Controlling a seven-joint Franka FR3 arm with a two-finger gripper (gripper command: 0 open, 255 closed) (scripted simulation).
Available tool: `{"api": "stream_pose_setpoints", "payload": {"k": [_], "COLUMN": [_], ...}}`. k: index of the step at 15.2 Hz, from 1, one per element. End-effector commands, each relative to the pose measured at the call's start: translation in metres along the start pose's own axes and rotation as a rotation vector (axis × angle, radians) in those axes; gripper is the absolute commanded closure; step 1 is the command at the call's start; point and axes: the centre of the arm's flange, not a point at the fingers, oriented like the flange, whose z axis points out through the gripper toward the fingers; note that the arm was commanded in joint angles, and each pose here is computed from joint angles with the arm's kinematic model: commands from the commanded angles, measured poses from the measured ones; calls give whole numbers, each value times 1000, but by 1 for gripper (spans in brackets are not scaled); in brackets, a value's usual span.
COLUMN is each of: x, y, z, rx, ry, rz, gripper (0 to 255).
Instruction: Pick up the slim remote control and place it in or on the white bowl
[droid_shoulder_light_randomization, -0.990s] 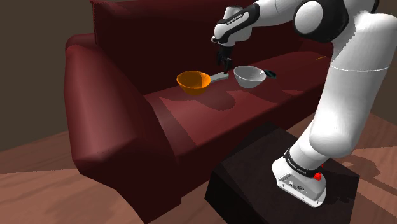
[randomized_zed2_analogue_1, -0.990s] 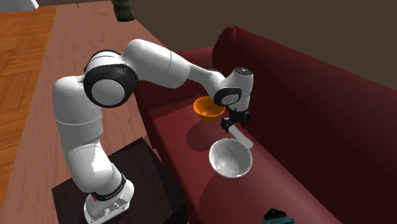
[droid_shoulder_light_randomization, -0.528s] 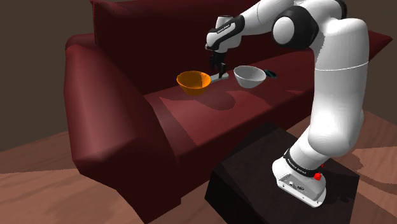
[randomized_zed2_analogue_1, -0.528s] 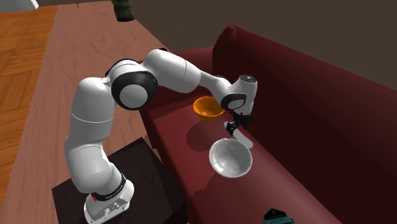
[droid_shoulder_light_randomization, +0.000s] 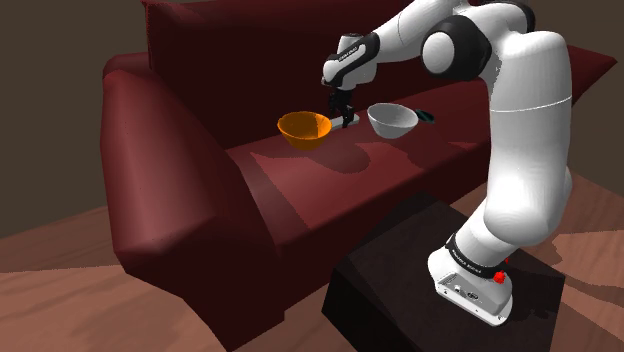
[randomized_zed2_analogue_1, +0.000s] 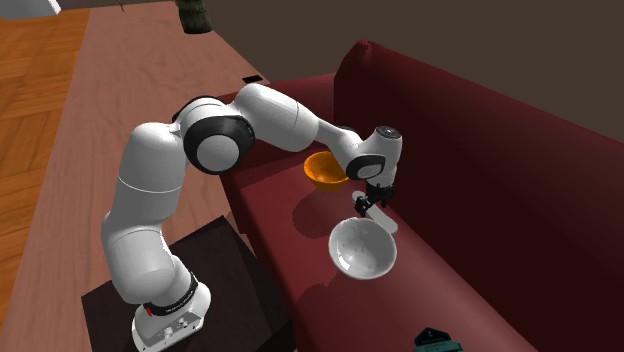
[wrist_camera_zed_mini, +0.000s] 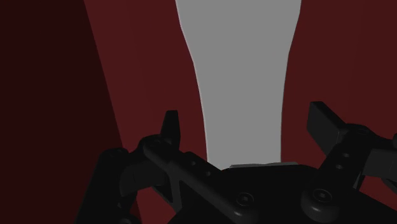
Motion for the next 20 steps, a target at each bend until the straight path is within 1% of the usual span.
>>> {"api": "stream_pose_setpoints", "payload": {"k": [1, 4, 5, 14, 20], "x": [0, 0, 0, 0, -1], "y": [0, 0, 0, 0, 1], "z": [1, 1, 2, 1, -30], "rx": [0, 0, 0, 0, 0], "ry": [0, 0, 0, 0, 0], "rz": [0, 0, 0, 0, 0], "gripper": [0, 0, 255, 255, 255]}}
